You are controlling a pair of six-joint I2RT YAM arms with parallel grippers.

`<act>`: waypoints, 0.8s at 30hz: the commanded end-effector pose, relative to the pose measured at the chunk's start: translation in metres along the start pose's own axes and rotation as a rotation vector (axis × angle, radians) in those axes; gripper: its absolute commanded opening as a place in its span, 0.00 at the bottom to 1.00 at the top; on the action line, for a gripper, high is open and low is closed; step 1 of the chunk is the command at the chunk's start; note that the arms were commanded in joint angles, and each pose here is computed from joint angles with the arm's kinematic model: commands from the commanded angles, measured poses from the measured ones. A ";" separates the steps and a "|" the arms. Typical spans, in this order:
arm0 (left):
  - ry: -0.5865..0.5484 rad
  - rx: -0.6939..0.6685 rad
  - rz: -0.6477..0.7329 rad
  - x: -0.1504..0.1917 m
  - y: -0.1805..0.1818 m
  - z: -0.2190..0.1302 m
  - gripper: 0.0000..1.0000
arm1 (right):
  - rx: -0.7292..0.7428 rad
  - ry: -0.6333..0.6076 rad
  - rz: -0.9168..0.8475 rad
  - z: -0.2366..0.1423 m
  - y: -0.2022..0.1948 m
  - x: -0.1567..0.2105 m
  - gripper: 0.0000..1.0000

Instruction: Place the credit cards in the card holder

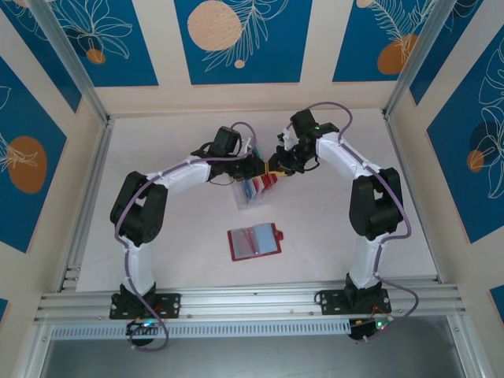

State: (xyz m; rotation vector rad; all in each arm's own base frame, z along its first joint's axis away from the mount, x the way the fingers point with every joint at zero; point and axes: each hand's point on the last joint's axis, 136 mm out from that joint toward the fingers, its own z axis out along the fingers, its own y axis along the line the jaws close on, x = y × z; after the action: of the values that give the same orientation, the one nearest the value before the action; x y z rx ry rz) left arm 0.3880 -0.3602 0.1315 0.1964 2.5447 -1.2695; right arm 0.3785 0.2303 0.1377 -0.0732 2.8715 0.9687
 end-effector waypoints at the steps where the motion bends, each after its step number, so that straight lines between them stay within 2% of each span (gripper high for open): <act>1: 0.044 -0.074 -0.021 0.019 0.021 0.009 0.13 | -0.063 -0.003 -0.008 -0.016 0.018 0.008 0.20; 11: 0.050 -0.076 -0.020 0.021 0.023 0.009 0.13 | -0.078 -0.005 0.003 -0.017 0.017 0.007 0.13; 24: 0.052 -0.080 -0.021 0.022 0.025 0.009 0.13 | -0.116 -0.012 0.013 -0.024 0.021 0.006 0.17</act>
State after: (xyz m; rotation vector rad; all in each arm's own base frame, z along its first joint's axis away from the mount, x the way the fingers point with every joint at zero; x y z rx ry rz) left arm 0.3877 -0.3600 0.1308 0.1968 2.5460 -1.2687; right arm 0.3780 0.2258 0.1424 -0.0403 2.8574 1.0168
